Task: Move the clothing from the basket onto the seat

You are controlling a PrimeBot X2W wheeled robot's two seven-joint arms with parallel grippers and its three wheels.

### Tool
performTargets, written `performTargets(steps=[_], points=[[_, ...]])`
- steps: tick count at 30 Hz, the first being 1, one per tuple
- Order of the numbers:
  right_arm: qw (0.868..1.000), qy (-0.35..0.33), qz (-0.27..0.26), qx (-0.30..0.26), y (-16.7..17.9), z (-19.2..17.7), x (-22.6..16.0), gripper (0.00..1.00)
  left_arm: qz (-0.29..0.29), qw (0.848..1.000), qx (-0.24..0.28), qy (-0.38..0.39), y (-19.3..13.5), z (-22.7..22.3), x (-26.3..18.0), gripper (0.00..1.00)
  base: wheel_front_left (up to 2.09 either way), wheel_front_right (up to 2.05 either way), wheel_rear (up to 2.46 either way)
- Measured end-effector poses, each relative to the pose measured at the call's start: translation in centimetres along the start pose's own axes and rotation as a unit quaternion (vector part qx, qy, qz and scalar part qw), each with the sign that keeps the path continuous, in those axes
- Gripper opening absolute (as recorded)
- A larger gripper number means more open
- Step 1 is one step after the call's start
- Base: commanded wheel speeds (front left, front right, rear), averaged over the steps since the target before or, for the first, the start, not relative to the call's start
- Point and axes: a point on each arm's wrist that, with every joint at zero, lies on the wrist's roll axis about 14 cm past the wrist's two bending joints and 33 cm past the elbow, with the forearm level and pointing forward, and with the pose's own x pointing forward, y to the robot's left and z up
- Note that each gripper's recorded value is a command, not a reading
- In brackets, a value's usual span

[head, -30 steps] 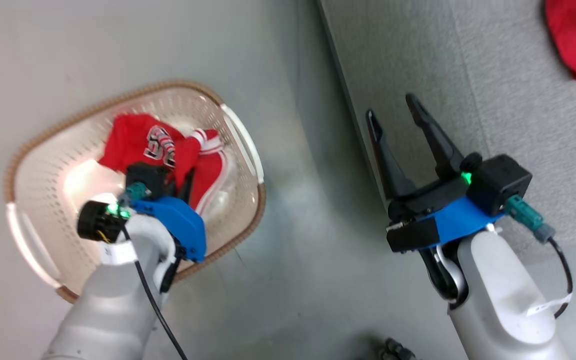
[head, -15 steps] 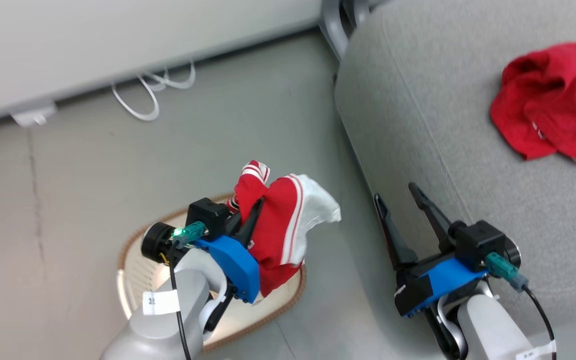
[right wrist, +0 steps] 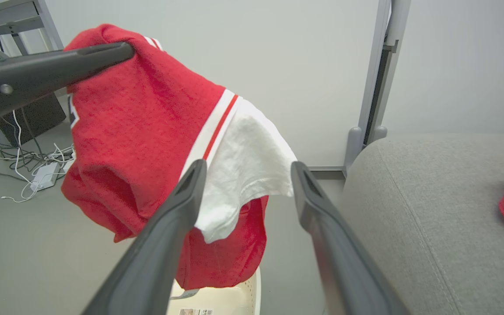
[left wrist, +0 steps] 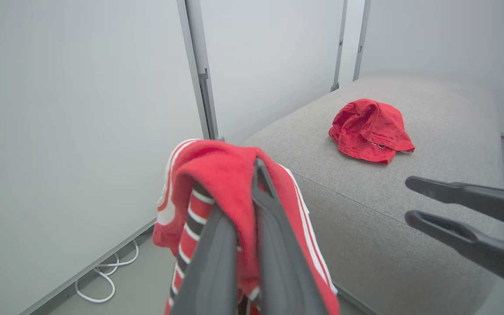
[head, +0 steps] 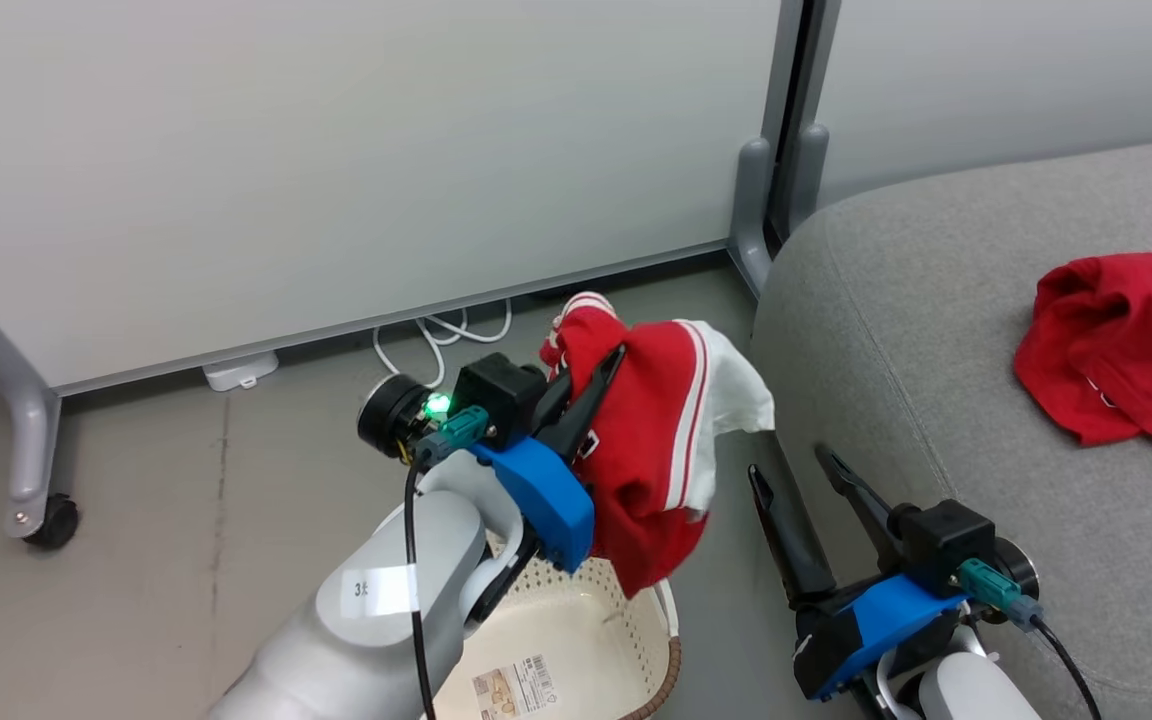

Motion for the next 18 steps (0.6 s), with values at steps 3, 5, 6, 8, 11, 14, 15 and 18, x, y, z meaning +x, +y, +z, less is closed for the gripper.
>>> performTargets(steps=[3,5,6,8,11,14,15,18], points=[[1.0,-0.008,0.014,-0.002,0.9,0.7,0.3,1.0,0.004,1.0,0.017,-0.021,0.3,2.1,0.0,0.0,0.0,0.0,0.0],[1.0,-0.012,0.021,-0.003,1.4,1.0,0.4,1.0,0.005,0.999,0.022,-0.027,0.3,2.8,-0.1,0.0,0.0,0.0,0.0],[1.0,-0.011,0.024,-0.003,1.6,1.0,0.4,1.0,0.005,0.999,0.023,-0.03,0.2,3.0,-0.1,0.0,0.0,0.0,0.0],[1.0,-0.012,0.028,-0.003,1.9,1.1,0.5,1.0,0.004,0.999,0.021,-0.034,0.1,3.3,0.0,0.0,0.0,0.0,0.0],[0.999,-0.009,0.033,-0.002,2.2,0.9,0.5,1.0,0.002,0.999,0.018,-0.035,0.0,3.3,0.1,0.0,0.0,0.0,0.0],[0.999,-0.004,0.04,-0.002,2.7,0.6,0.5,1.0,0.001,0.999,0.014,-0.033,-0.1,3.0,0.2,0.0,0.0,0.0,0.0],[0.999,-0.001,0.044,-0.003,2.9,0.5,0.5,1.0,0.001,0.999,0.012,-0.031,-0.1,2.9,0.2,0.0,0.0,0.0,0.0],[0.998,0.008,0.058,-0.007,3.8,0.1,0.6,1.0,0.002,0.999,0.008,-0.031,0.0,2.8,0.4,0.0,0.0,0.0,0.0]])
